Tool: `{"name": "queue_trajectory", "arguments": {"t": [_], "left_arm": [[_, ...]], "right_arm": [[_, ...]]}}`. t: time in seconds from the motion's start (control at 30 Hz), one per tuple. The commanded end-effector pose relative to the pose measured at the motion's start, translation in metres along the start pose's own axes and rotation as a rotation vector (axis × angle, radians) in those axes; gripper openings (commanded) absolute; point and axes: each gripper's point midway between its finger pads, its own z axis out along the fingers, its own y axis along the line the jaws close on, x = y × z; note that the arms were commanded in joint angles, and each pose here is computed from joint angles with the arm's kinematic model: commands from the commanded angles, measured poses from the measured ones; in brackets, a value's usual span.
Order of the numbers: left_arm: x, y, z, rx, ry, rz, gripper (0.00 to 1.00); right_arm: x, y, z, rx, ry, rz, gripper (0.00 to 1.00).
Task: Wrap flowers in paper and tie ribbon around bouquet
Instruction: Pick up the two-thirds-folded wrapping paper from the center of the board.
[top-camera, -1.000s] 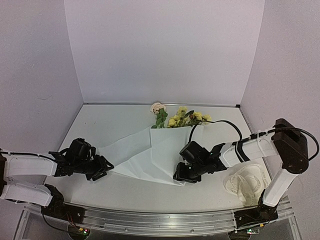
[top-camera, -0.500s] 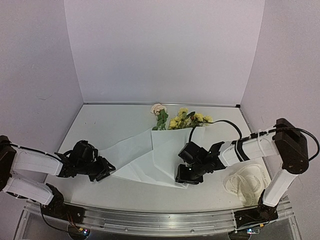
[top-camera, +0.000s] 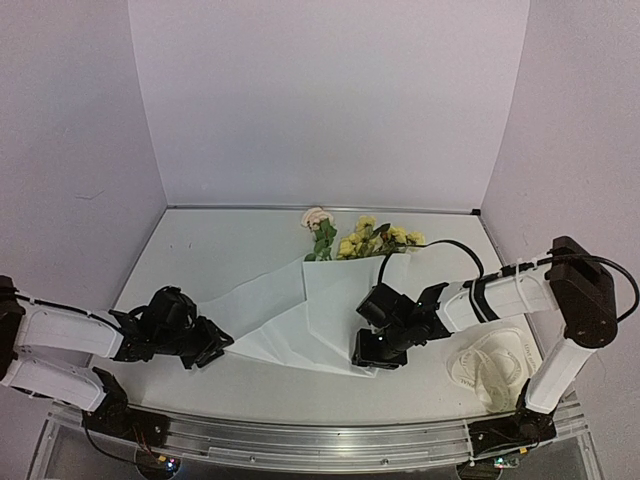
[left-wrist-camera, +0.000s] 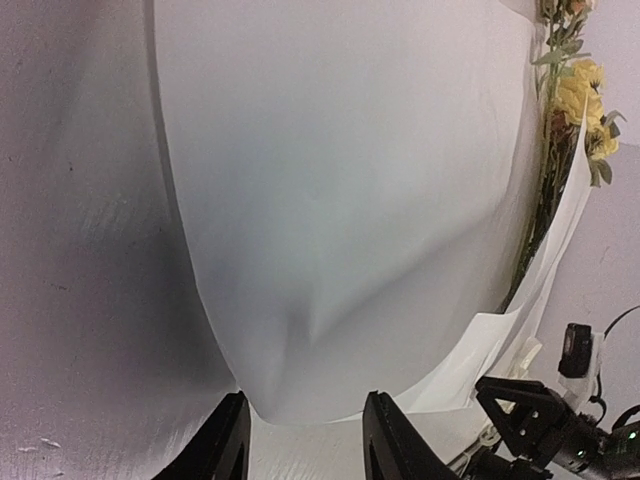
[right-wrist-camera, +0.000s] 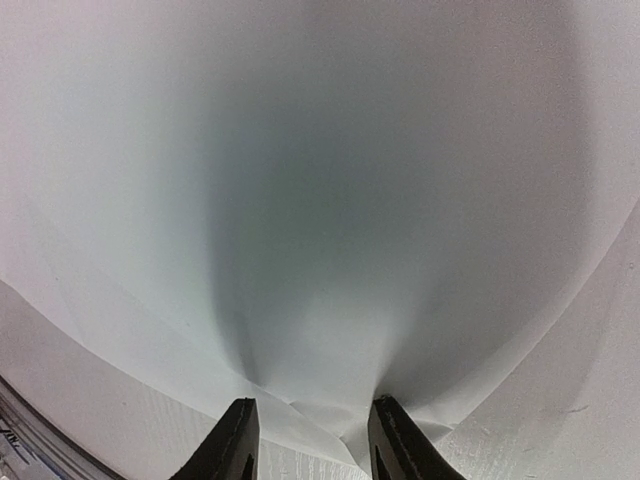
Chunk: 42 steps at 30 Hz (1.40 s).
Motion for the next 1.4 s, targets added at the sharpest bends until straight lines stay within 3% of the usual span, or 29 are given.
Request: {"name": "queue_trajectory", "arguments": {"t": [0.0, 0.27, 0.63, 1.37], "left_arm": [[-0.007, -0.011, 0.005, 0.054, -0.056, -0.058, 0.37], [-0.007, -0.011, 0.011, 0.052, -0.079, -0.043, 0.32], [-0.011, -0.031, 0.003, 0.080, -0.101, 0.052, 0.00], [-0.015, -0.020, -0.020, 0.032, -0.158, 0.146, 0.00]], "right_arm": [[0.021, -0.033, 0.009, 0.137, 0.076, -0.008, 0.40], [0.021, -0.033, 0.008, 0.138, 0.070, -0.005, 0.40], [0.010, -0.016, 0.004, 0.108, 0.055, -0.032, 0.40], [-0.060, 0.071, 0.003, 0.126, -0.101, -0.257, 0.42]]}}
